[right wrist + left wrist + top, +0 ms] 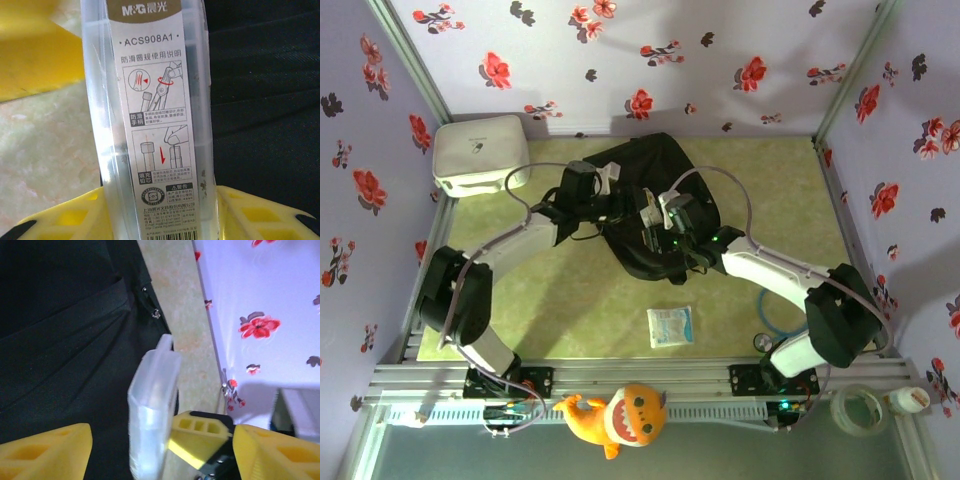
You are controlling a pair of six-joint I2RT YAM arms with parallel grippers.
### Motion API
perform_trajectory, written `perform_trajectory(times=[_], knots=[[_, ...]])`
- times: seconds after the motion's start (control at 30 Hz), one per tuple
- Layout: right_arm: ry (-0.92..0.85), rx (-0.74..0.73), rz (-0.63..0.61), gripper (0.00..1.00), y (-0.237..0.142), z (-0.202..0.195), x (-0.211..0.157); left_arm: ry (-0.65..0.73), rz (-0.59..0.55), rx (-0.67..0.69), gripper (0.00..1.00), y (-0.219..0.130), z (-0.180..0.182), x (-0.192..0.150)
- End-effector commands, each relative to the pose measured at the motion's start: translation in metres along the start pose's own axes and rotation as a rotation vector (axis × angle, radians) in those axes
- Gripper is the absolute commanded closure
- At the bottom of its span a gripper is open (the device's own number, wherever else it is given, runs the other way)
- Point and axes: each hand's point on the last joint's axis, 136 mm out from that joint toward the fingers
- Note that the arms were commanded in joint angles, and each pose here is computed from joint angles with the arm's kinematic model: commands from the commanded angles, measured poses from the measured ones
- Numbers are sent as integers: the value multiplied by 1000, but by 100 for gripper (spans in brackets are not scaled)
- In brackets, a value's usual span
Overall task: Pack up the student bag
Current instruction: Pass the loose stationery.
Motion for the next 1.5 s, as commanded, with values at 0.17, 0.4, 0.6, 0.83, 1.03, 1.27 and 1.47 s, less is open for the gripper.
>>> perform_trajectory(times=[0.17, 0.4, 0.6, 0.83, 1.03, 1.27, 1.47], knots=[[21, 86, -40, 52, 0, 20, 22, -11, 20, -83, 52, 10, -8, 4], [85, 140, -57, 48, -12, 27, 31, -57, -33, -102, 77, 8, -5, 20], [232, 234, -80, 34, -29, 27, 45, -75, -100, -169, 89, -3, -12, 43], [557, 380, -157, 14, -55, 9, 76, -125, -168, -273, 89, -22, -18, 66], [693, 491, -130, 12, -62, 16, 87, -144, -204, -330, 89, -33, -28, 77], [755, 667, -118, 17, -62, 41, 110, -182, -236, -400, 89, -37, -38, 85], [773, 766, -132, 30, -64, 52, 125, -204, -245, -427, 89, -38, -40, 87]])
Point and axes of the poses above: each hand's point on the last joint's axis, 136 mm out from that joint toward the fingers, its own y axis out along the fingers, its own z axis along the line the jaws close on, x = y × z, and after that the axes turned 12 degrees about y, right-handed
